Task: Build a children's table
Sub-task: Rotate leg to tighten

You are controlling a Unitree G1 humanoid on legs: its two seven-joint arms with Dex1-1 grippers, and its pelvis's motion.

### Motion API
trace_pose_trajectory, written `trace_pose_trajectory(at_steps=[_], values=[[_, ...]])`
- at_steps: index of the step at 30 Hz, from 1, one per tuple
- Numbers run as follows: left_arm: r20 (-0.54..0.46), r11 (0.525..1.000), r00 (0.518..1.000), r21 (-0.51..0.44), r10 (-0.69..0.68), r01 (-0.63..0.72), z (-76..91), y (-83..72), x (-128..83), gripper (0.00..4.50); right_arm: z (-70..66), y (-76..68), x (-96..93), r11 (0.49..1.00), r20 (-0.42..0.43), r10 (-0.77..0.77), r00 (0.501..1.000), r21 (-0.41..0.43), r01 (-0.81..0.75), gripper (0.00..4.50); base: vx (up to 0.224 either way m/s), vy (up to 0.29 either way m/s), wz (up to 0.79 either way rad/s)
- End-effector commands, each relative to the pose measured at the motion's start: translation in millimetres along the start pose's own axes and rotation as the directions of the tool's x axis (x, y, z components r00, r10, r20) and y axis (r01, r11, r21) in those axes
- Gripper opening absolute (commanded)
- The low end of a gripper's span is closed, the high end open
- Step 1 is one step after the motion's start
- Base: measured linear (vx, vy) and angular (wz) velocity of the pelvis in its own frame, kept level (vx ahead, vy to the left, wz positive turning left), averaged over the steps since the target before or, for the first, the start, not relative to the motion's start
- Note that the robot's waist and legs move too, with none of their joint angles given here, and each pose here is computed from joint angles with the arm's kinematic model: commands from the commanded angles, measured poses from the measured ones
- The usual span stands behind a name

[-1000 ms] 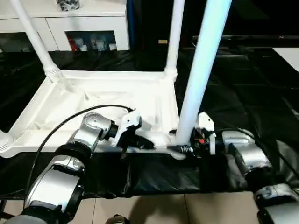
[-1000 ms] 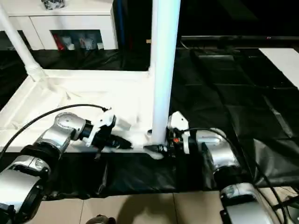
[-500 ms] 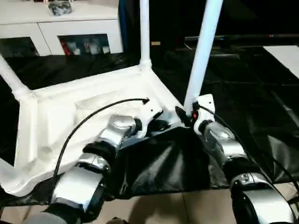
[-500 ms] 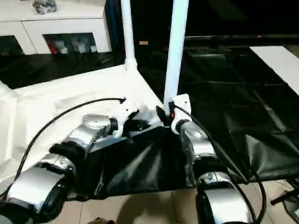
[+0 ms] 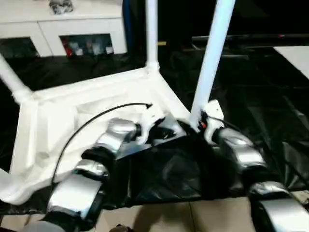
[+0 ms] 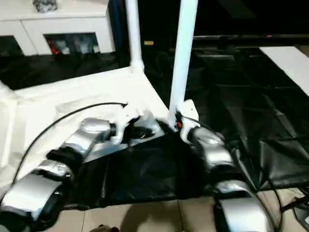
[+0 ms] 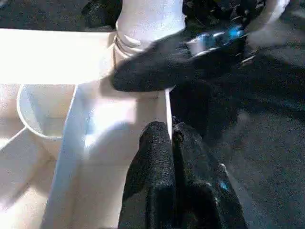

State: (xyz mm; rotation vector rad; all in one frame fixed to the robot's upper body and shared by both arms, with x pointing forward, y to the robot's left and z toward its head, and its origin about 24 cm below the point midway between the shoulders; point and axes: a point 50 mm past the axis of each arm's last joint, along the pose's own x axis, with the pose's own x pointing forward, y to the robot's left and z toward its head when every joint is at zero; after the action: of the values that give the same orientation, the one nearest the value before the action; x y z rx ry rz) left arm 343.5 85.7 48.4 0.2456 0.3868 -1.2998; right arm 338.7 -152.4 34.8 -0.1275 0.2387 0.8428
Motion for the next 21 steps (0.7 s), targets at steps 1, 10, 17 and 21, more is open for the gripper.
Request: trace_pose_trajectory(at_steps=[1, 10, 17, 21], values=[[0.012, 0.988, 0.991, 0.078, -0.137, 0.135, 9.6, -8.7, 4, 0.00, -7.2, 14.3, 1.2, 0.986, -0.045, 0.167, 0.985, -0.001, -0.167, 4.23, 0.000, 0.000, 0.00], [-0.032, 0.960, 0.964, 0.087, -0.265, 0.267, 4.7, -8.5, -16, 0.00, -9.2, 21.5, -16.1, 0.877, -0.121, 0.477, 0.871, -0.009, -0.481, 3.81, 0.000, 0.000, 0.00], [-0.042, 0.947, 0.951, 0.083, -0.308, 0.310, 2.0, -9.8, -23, 0.00, -8.4, 23.5, -17.0, 0.849, -0.136, 0.523, 0.842, -0.003, -0.528, 3.30, 0.000, 0.000, 0.00], [-0.048, 0.943, 0.946, 0.079, -0.320, 0.323, -0.5, -10.2, -26, 0.00, -8.0, 25.5, -17.0, 0.838, -0.129, 0.541, 0.831, -0.001, -0.545, 3.01, 0.000, 0.000, 0.00]])
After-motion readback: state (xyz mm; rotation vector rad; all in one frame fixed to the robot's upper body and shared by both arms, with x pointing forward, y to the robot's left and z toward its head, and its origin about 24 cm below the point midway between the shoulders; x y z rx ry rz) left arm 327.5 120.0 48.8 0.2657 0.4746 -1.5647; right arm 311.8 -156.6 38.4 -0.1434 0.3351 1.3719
